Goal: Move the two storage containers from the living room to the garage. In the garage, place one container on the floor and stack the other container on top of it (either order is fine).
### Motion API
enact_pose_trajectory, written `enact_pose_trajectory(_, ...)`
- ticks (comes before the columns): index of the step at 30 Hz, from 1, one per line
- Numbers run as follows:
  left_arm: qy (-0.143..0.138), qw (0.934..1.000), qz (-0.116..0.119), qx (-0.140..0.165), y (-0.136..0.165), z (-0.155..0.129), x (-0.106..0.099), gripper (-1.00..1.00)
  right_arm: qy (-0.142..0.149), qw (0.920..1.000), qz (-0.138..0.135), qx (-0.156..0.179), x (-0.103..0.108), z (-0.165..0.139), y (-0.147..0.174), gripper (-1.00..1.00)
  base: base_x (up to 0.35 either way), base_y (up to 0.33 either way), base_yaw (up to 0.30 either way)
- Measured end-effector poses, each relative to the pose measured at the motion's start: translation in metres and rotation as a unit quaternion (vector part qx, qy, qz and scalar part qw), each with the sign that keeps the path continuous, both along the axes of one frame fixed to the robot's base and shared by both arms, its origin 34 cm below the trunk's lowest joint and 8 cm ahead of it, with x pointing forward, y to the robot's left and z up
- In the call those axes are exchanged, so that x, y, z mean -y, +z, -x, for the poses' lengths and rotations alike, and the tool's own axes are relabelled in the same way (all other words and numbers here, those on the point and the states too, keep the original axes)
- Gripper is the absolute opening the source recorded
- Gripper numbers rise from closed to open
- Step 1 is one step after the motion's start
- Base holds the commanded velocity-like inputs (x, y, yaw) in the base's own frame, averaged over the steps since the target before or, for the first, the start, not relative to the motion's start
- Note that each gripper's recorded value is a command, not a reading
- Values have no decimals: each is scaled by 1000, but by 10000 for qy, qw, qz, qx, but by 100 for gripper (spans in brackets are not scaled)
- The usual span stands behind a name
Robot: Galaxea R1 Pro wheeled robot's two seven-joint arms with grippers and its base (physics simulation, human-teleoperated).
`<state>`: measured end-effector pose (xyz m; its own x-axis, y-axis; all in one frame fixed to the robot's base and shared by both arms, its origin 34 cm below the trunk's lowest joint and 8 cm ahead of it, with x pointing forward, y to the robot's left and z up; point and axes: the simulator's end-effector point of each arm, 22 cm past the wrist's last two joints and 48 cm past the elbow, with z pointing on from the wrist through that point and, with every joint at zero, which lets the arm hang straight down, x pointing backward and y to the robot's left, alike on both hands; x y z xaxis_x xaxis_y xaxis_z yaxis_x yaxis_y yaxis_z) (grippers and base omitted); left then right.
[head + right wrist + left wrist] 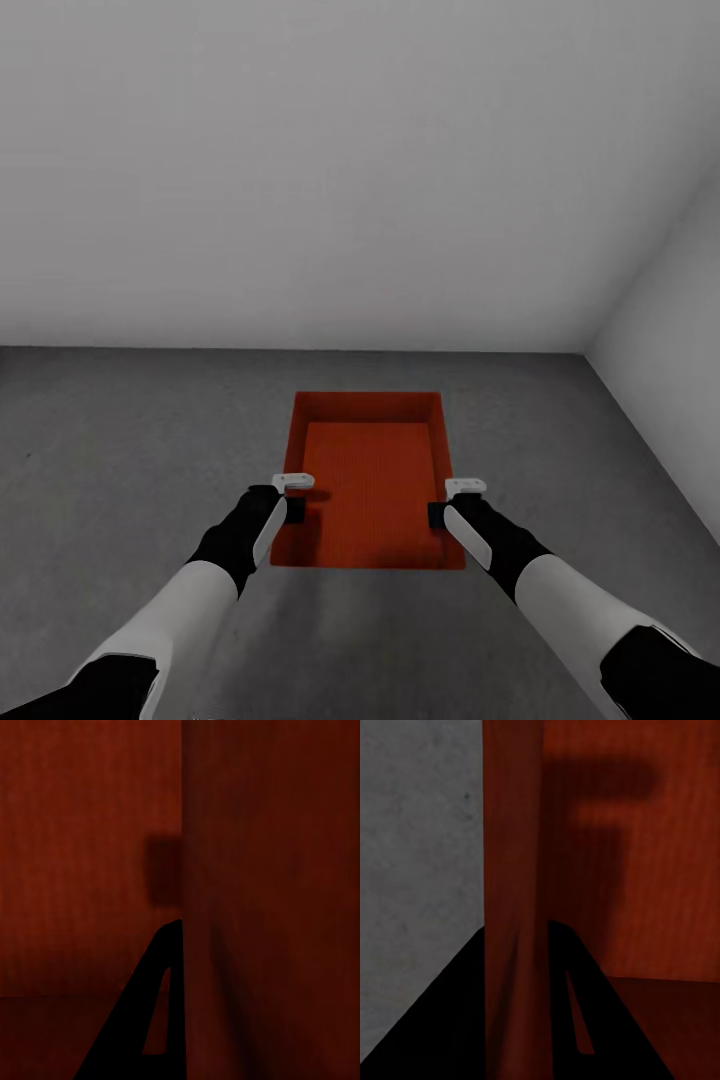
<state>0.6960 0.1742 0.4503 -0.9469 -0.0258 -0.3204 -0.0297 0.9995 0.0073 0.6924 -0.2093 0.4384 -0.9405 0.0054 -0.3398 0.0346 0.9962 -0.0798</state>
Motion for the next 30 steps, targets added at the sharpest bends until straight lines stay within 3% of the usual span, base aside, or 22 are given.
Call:
enact_pose_trajectory(7, -2, 10000, -2, -51, -20, 5, 0, -100, 0, 10000, -3, -51, 0, 5, -20, -100, 0, 0, 0)
enact_pose_trajectory(20, -10, 9999, -7, -146, -31, 10, 0, -100, -2, 9999, -7, -147, 0, 11, -32, -100, 0, 0, 0)
enact_pose_trajectory(30, -8, 9997, -3, -238, -61, 19, 0, -100, 0, 9997, -3, -239, 0, 20, -61, -100, 0, 0, 0)
